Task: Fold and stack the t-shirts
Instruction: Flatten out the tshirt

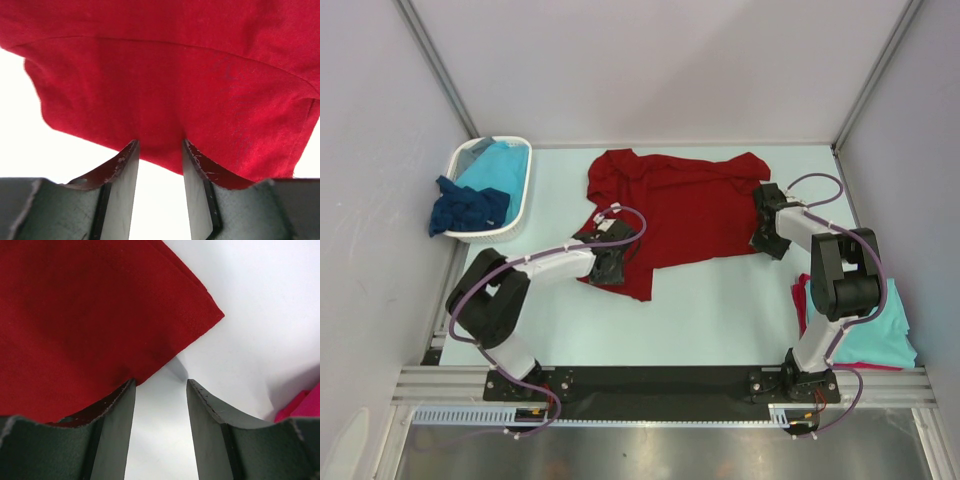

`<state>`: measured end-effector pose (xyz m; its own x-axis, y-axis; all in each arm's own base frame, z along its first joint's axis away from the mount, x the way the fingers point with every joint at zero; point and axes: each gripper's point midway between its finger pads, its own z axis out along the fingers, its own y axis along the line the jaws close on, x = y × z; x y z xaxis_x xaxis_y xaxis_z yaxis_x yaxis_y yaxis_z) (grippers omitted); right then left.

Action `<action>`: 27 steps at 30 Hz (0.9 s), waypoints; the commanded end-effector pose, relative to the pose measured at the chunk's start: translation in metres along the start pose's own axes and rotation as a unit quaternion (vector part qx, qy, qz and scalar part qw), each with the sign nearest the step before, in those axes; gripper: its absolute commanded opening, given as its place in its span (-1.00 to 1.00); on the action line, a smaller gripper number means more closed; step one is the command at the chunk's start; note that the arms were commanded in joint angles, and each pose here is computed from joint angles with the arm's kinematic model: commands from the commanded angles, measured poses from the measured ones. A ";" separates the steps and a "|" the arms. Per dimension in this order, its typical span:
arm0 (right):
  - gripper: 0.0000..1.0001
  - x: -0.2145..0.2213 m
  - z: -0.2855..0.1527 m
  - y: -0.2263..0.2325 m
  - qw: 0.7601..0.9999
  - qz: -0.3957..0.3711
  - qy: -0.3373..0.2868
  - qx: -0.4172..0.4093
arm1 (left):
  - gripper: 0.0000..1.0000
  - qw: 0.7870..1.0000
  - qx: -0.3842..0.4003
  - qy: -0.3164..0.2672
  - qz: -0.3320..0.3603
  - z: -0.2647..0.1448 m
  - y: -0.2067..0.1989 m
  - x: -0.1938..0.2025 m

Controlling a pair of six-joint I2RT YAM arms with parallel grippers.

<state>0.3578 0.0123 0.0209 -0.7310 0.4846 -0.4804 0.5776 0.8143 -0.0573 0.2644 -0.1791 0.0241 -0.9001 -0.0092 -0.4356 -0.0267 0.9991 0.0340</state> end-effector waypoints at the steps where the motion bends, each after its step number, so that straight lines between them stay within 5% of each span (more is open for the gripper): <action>1: 0.02 -0.015 -0.011 0.011 0.999 0.007 -0.024 -0.020 | -0.15 1.000 0.015 -0.002 -0.011 0.005 -0.011 0.000; 10: 0.02 -0.026 -0.031 0.013 0.998 0.006 -0.047 -0.030 | -0.98 1.000 0.015 0.003 -0.007 0.006 -0.013 0.000; 15: 0.05 -0.034 -0.048 0.017 0.997 0.004 -0.068 -0.036 | -1.00 1.000 0.013 0.007 -0.006 0.008 -0.011 0.003; 22: 0.08 -0.040 -0.058 0.016 0.996 0.004 -0.082 -0.036 | -0.14 1.000 0.011 -0.017 -0.002 -0.002 -0.008 -0.006; 27: 0.08 -0.038 -0.054 0.016 0.996 0.002 -0.078 -0.032 | -0.13 1.000 0.012 -0.013 -0.001 0.000 -0.009 -0.005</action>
<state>0.3680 0.0280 0.0695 -0.6899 0.4438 -0.5719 0.5414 0.8407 -0.0007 0.2656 -0.1815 0.0169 -0.9031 -0.0033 -0.4295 -0.0218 0.9990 0.0381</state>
